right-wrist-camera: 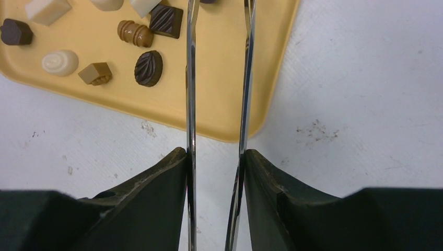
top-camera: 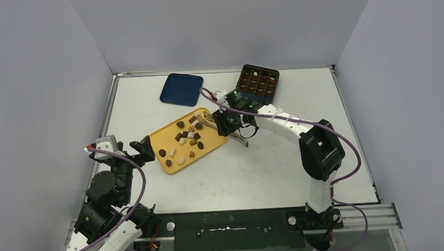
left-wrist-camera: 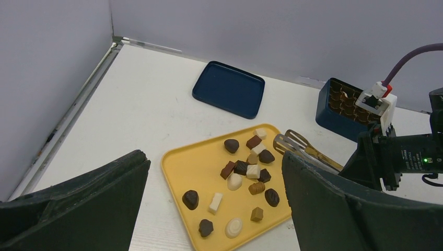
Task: Pack the chocolate
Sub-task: Pick up the fake chocolate from the plate.
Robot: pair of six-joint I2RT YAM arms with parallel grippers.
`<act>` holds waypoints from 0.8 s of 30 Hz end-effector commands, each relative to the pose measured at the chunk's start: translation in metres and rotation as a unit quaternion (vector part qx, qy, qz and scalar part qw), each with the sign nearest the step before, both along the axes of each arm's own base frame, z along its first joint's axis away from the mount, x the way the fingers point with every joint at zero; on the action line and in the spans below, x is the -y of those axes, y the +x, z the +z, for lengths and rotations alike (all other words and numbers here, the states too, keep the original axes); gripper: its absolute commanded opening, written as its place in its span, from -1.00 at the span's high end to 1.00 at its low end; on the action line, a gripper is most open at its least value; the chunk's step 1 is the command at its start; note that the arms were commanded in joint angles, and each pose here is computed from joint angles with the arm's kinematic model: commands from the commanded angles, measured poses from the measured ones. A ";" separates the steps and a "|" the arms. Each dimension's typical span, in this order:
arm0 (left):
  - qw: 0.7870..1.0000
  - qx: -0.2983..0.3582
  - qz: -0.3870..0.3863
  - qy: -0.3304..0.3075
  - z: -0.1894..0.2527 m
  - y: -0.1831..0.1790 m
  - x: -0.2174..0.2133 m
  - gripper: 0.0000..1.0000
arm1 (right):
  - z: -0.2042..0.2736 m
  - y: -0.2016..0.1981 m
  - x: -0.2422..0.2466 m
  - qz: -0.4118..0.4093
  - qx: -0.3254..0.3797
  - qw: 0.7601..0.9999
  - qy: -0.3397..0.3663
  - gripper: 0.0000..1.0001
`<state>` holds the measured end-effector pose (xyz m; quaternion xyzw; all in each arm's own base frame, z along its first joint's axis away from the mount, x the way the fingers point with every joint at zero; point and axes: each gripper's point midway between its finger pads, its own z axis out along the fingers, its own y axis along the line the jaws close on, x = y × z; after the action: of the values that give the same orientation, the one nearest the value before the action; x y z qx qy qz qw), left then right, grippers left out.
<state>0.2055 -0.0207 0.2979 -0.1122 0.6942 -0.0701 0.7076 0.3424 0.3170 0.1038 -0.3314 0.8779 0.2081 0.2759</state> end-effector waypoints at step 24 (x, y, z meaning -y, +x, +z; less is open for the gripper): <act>1.000 0.009 0.003 -0.005 0.007 0.002 0.000 -0.94 | -0.019 -0.005 -0.024 0.048 0.015 0.999 -0.022 0.14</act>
<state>0.2056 -0.0209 0.2976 -0.1119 0.6946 -0.0700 0.7071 0.3237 0.3257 0.0664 -0.3748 0.8768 0.1932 0.2314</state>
